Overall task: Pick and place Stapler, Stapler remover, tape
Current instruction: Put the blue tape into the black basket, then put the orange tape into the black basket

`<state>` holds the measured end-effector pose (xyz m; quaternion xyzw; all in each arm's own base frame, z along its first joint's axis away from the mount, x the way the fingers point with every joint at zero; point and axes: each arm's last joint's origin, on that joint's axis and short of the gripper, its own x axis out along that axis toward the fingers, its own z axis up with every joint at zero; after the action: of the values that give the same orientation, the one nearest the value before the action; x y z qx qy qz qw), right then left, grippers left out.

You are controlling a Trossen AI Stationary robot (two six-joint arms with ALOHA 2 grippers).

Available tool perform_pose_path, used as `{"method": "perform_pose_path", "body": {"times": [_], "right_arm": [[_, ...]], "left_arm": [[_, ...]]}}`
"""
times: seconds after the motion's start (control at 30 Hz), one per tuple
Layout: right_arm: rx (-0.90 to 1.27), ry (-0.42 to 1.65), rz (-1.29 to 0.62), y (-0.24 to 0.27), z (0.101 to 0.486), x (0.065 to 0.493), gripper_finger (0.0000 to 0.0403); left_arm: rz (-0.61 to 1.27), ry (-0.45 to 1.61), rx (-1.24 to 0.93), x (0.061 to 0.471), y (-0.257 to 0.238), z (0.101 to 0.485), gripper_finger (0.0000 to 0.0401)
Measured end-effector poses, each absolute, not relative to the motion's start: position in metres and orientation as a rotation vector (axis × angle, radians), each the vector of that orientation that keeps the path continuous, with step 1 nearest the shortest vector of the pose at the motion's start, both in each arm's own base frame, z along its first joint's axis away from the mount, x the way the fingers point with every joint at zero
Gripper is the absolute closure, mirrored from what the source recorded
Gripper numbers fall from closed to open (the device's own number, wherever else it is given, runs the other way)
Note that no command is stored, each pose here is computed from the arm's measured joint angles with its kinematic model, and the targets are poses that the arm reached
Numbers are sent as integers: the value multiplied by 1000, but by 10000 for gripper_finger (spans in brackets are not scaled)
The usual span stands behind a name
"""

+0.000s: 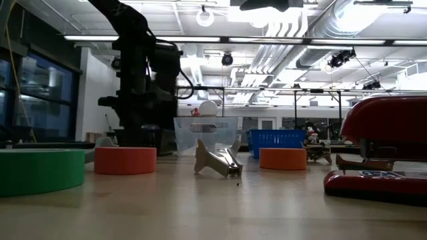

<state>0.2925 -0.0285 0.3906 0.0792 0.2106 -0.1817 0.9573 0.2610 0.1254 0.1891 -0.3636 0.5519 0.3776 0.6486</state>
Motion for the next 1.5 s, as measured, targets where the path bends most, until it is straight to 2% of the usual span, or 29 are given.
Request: {"method": "perform_pose_path", "body": {"times": [0.23, 0.43, 0.7, 1.27, 1.5], "right_arm": [[160, 434, -369, -28, 390, 292, 185], [160, 434, -369, -28, 390, 292, 186], [161, 435, -366, -28, 390, 292, 186], [180, 466, -375, -28, 387, 291, 186], [226, 599, -398, -28, 366, 287, 187]], "left_arm": [[828, 1258, -844, 261, 125, 189, 279], [785, 1270, -844, 262, 124, 189, 245], [752, 1246, -827, 258, 122, 200, 241], [703, 1161, -781, 261, 123, 262, 240], [647, 1128, -702, 262, 124, 277, 240]]}}
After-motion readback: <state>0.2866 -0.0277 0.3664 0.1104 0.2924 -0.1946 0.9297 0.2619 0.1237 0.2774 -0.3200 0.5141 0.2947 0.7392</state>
